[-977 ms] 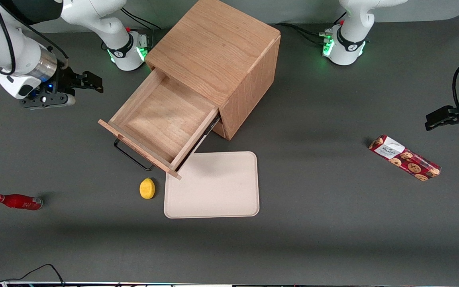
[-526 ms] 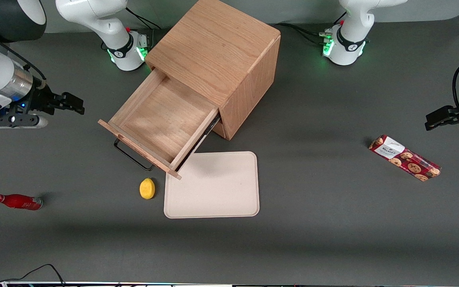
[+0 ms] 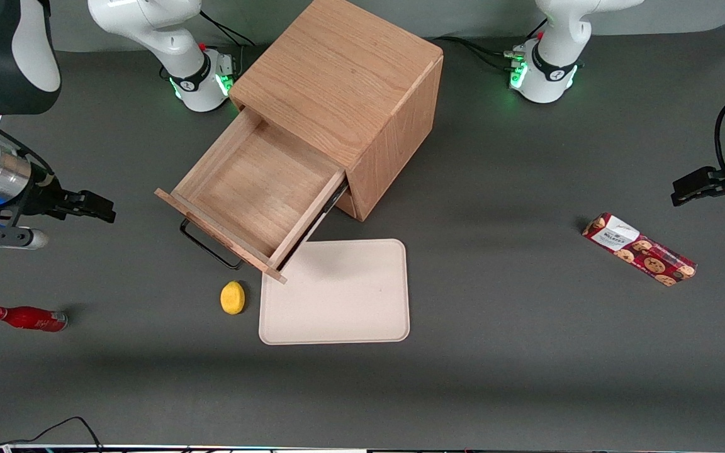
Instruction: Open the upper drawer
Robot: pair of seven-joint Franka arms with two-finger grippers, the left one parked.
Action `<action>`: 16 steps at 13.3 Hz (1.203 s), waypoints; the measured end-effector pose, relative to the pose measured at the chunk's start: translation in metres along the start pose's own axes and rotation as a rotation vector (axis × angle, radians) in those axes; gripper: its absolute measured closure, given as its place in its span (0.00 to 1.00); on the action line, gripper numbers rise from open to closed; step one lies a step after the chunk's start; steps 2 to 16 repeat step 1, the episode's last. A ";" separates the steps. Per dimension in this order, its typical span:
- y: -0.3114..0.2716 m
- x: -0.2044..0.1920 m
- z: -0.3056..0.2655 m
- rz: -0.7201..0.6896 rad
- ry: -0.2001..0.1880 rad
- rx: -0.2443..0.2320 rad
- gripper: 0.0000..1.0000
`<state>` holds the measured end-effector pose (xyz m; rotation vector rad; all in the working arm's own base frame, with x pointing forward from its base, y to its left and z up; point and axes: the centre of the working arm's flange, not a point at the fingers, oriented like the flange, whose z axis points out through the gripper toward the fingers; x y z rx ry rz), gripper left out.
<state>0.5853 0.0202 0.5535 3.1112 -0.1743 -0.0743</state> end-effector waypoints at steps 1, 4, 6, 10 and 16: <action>0.002 0.000 -0.002 0.003 0.004 0.001 0.00; 0.002 0.000 -0.002 0.003 0.004 0.001 0.00; 0.002 0.000 -0.002 0.003 0.004 0.001 0.00; 0.002 0.000 -0.002 0.003 0.004 0.001 0.00; 0.002 0.000 -0.002 0.003 0.004 0.001 0.00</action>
